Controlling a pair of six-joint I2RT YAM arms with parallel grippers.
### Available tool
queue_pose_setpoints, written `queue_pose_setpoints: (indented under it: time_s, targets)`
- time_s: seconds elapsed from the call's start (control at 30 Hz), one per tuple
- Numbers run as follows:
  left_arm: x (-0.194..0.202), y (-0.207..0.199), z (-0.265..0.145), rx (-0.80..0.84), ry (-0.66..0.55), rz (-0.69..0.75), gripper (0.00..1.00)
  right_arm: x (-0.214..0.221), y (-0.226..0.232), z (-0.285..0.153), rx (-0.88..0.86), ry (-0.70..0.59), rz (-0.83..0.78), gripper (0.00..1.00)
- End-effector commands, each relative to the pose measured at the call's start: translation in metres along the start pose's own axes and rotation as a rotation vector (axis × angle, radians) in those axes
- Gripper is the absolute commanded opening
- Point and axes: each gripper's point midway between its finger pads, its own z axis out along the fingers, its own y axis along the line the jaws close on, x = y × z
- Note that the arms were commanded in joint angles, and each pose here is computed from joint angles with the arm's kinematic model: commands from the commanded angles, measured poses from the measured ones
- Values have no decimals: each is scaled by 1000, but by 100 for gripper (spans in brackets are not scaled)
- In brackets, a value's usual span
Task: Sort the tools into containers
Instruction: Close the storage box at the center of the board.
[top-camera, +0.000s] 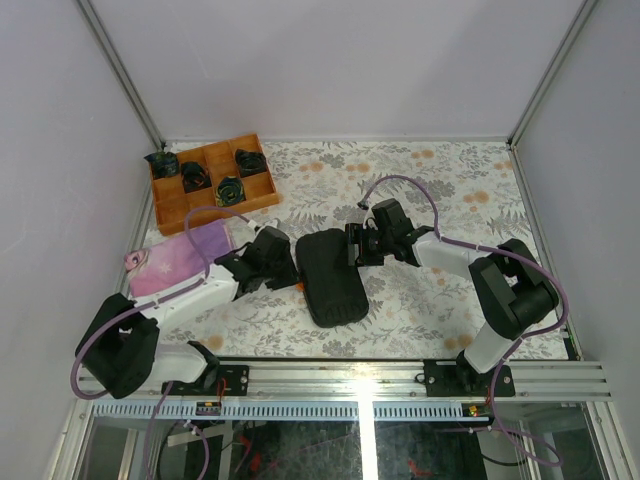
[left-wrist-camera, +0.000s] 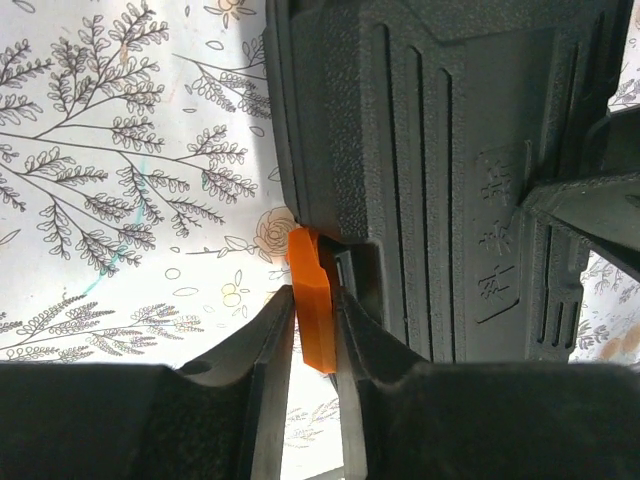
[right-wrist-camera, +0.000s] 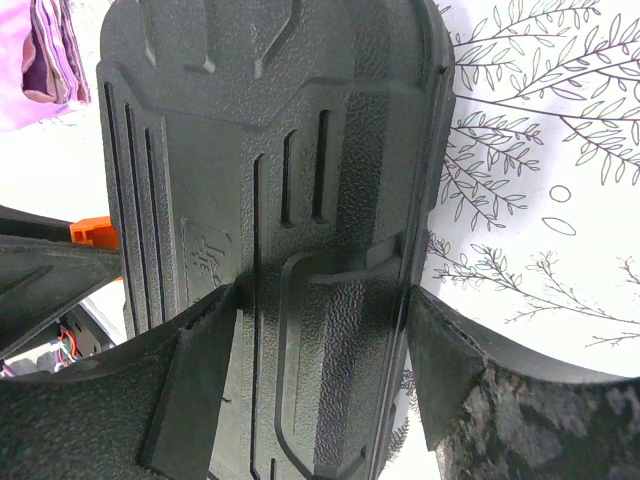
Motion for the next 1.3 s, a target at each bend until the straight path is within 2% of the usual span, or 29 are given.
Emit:
queue_pose_setpoints:
  time_s: [0.0,0.67,0.9,1.27]
  targets:
    - [-26,-31,-4,62,-86,30,20,70,-57,5,208,215,5,41]
    - [-25,-52,-2,142,-97,6,23,73,-58,6,206,220,10,40]
    - [-21,-61,-4,233,-108,-28,24,73,-58,5,206,225,8,40]
    - [-15,-53,-7,267,-134,-83,29,73,-57,6,205,226,8,40]
